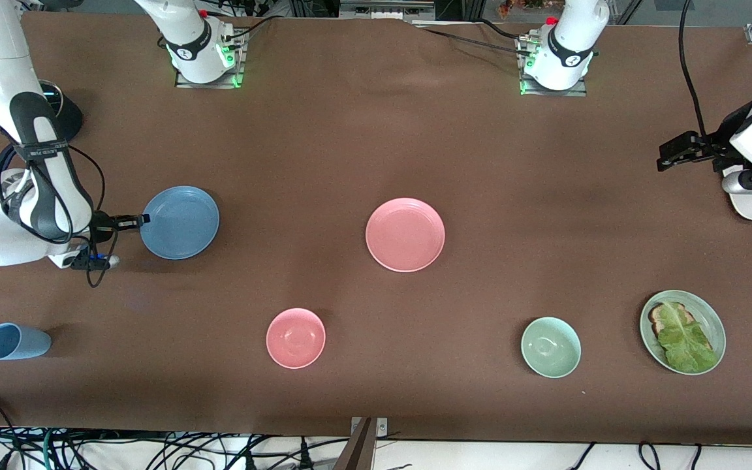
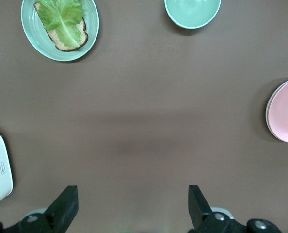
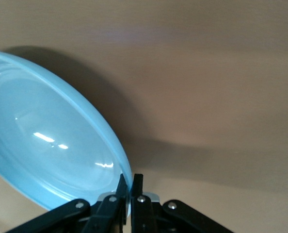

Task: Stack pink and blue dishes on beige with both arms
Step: 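Reach the right gripper to the blue plate rim while the left gripper retracts, then slide the blue plate with the right gripper onto the pink plate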

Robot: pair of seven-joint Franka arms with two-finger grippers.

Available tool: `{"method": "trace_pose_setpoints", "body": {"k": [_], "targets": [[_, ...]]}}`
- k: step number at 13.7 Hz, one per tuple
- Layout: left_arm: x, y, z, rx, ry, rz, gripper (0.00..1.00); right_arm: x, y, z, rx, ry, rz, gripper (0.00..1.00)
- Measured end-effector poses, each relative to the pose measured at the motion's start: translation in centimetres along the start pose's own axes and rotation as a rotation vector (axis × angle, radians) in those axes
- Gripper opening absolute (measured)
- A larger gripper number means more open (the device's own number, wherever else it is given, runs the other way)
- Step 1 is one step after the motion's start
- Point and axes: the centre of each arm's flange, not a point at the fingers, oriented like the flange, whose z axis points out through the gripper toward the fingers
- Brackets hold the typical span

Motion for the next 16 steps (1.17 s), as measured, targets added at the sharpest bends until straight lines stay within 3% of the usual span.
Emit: {"method": "trace_pose_setpoints", "body": {"k": [3,8,16], "targets": [[0.1,0.0,0.1,0.000,-0.003,0.001,1.00,0.7,-5.1,-2.9,0.043,-0.029,0.055,0.05],[0.6,0.2,1.0,-0.001,-0.015,0.005,1.00,0.2,-19.5,-5.1,0.060,-0.043,0.212,0.05],[1.1,0.3,1.7,-0.002,-0.026,0.006,1.00,0.1,-40.6,1.1,0.103,0.102,0.203,0.05]]}}
